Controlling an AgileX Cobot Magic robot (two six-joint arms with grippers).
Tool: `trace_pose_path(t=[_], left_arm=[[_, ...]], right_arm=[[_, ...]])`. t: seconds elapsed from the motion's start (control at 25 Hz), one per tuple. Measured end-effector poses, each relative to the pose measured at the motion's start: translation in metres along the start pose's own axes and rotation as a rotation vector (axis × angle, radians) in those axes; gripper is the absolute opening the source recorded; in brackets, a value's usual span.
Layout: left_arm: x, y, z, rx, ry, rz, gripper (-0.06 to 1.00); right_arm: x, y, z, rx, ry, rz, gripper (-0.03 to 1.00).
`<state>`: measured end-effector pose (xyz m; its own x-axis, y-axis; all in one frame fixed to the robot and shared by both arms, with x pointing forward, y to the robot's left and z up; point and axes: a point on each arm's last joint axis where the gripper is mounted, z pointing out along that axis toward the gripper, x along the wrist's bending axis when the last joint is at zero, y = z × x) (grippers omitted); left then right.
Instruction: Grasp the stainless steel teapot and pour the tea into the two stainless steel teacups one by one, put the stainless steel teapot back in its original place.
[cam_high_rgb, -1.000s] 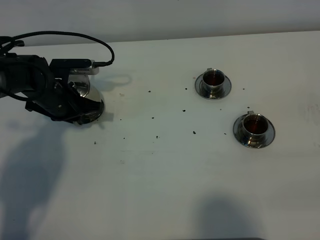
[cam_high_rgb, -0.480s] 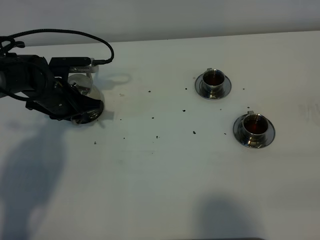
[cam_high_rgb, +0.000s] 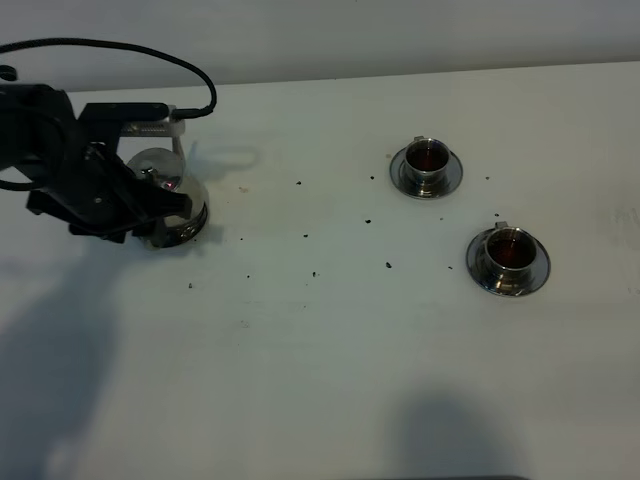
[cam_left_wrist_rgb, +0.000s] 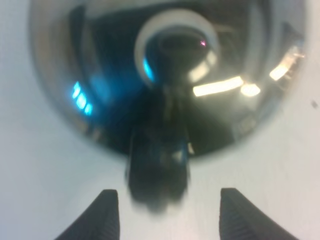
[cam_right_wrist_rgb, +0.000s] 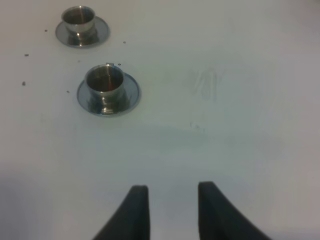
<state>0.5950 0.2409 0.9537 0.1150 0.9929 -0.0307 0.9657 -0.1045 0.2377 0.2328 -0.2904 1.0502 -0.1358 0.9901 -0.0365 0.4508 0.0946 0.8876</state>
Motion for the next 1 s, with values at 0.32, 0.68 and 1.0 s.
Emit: trace_pose_path(t=[0.32, 0.68, 1.0], left_arm=[[0.002, -0.050, -0.074, 0.211, 0.014, 0.037, 0.48], [0.008, -0.165, -0.087, 0.241, 0.016, 0.009, 0.48], [0.011, -0.225, -0.108, 0.081, 0.009, 0.010, 0.48]], right_arm=[[0.000, 0.000, 0.000, 0.000, 0.000, 0.000, 0.23], [0.000, 0.000, 0.000, 0.000, 0.000, 0.000, 0.23], [0.000, 0.000, 0.000, 0.000, 0.000, 0.000, 0.23]])
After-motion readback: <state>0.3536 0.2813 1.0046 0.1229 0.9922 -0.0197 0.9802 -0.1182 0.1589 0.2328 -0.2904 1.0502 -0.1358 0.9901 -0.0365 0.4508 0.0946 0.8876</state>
